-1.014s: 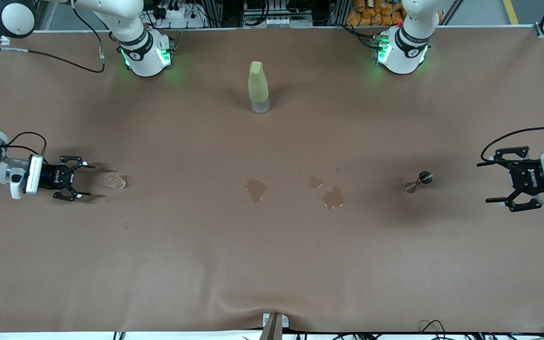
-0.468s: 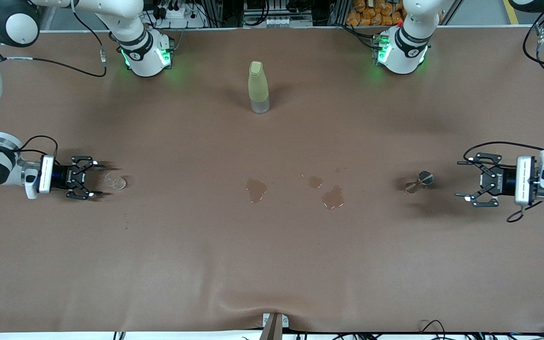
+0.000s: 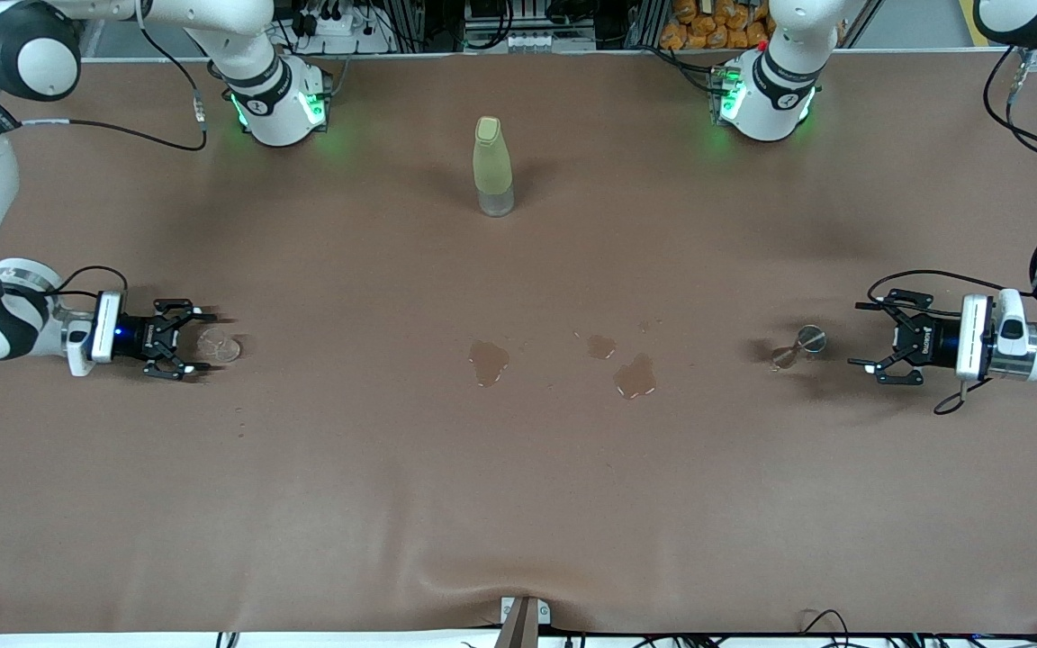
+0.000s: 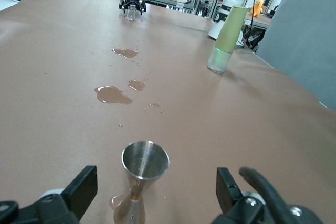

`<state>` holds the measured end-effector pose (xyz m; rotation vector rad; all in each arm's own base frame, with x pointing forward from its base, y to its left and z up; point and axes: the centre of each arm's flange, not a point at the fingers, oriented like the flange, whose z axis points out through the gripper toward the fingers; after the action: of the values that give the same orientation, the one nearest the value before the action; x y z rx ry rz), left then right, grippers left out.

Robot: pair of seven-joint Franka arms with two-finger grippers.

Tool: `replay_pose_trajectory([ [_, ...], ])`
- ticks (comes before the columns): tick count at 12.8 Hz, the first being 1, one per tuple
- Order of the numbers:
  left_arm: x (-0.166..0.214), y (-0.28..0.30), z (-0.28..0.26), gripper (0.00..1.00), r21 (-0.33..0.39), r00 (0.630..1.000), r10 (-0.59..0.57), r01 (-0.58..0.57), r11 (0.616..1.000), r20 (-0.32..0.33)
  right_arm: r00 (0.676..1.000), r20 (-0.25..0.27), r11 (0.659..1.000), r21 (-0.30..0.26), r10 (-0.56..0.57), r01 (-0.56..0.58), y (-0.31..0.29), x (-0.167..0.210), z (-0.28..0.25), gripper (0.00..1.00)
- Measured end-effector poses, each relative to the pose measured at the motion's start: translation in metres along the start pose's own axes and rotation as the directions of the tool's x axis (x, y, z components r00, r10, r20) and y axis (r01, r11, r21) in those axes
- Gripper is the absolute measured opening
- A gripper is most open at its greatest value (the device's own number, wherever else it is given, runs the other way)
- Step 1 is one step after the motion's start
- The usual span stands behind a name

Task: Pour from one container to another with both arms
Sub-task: 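Move the right gripper to the glass cup while the left gripper approaches the jigger, then close the right gripper on the glass cup while the left gripper grasps the jigger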

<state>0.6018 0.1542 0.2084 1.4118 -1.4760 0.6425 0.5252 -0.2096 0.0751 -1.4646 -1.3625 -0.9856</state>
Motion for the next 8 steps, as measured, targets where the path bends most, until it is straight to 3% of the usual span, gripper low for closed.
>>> replay_pose_trajectory([
  [4,-0.066,0.007,0.024,1.0,-0.015,0.996,0.015,-0.016,1.0,-0.093,0.995,-0.104,0.999,-0.036,-0.003,-0.001,-0.011,-0.02,0.005,1.0],
  [8,-0.083,0.003,0.04,1.0,0.004,0.987,0.012,-0.011,1.0,-0.159,0.989,-0.147,0.999,-0.054,-0.003,-0.005,-0.013,-0.027,0.01,1.0],
])
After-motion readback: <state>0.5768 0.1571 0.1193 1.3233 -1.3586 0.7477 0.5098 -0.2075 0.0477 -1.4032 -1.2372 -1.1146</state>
